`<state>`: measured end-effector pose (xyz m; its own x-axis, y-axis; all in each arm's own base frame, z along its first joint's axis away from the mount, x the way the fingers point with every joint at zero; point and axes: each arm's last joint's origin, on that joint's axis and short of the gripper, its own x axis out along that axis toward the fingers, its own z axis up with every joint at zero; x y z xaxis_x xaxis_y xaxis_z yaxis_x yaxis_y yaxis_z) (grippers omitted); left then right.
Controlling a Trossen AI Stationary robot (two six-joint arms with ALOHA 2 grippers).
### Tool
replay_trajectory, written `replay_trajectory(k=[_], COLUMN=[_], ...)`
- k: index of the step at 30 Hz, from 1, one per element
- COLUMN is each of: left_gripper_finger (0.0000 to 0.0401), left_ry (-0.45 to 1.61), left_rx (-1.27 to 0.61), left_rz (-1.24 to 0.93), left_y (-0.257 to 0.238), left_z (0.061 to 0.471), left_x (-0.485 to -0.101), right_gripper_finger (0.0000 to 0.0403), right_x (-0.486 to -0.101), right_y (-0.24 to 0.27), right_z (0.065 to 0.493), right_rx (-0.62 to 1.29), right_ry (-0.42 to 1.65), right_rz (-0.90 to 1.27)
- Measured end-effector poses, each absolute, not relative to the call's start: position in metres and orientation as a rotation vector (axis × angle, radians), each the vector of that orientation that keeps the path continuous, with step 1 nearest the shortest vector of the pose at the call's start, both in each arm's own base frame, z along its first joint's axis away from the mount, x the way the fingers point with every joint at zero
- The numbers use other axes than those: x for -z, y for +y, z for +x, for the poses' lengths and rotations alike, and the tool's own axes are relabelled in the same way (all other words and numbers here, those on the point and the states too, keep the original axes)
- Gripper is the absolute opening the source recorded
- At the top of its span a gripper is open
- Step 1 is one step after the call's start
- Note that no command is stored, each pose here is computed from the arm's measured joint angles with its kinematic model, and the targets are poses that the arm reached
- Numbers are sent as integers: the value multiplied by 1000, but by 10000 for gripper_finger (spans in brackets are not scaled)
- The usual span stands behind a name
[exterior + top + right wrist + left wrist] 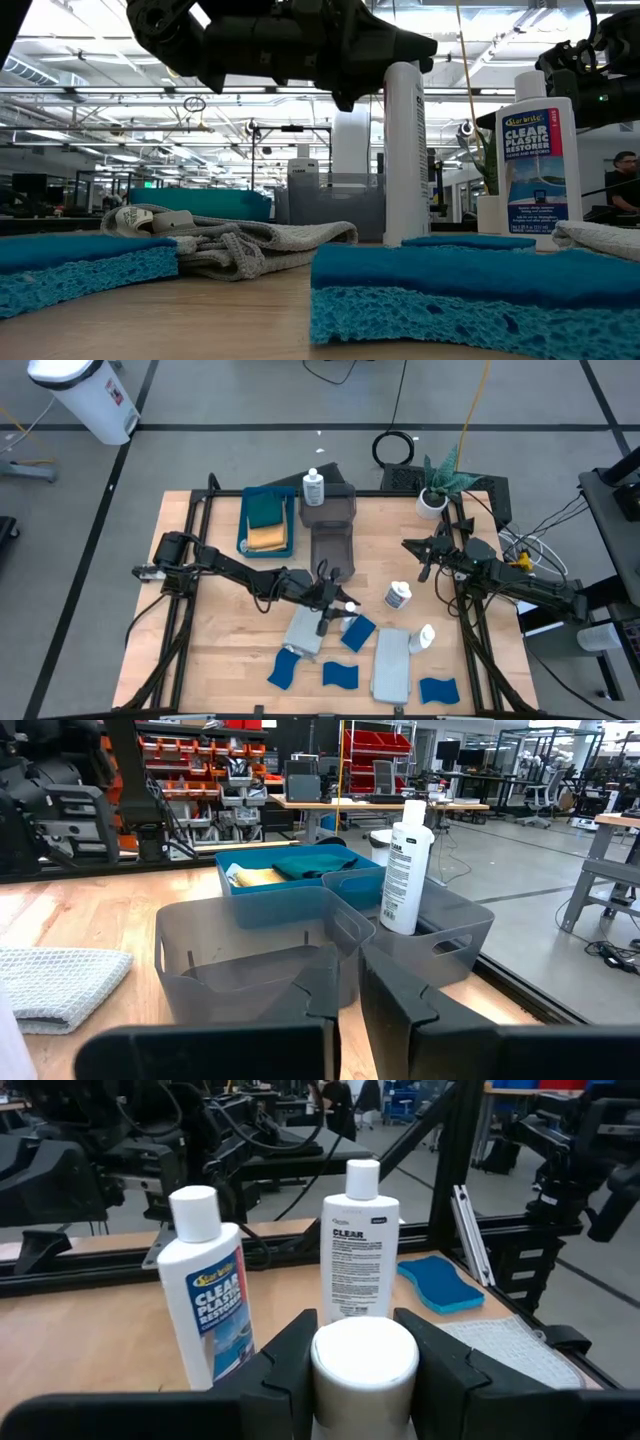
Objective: Pick & Place Kitchen Items
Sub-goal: Put the white plastic restorer bottle into the top black bin
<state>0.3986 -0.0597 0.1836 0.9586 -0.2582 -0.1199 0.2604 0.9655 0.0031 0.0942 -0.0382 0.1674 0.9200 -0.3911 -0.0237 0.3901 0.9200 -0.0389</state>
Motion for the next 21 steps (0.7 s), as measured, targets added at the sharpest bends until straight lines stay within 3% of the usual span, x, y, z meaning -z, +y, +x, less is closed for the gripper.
replay_trajectory(k=[21], left_gripper_finger=[117], left_ry=[83], left_rx=[182], left_rz=[33], left_y=[-45], left_z=[393], left_x=[-208], right_gripper_finger=[20], right_x=[-167], right_y=[-38], right_z=[94], right_rx=[401], right_ry=[32], right_rz=[-34])
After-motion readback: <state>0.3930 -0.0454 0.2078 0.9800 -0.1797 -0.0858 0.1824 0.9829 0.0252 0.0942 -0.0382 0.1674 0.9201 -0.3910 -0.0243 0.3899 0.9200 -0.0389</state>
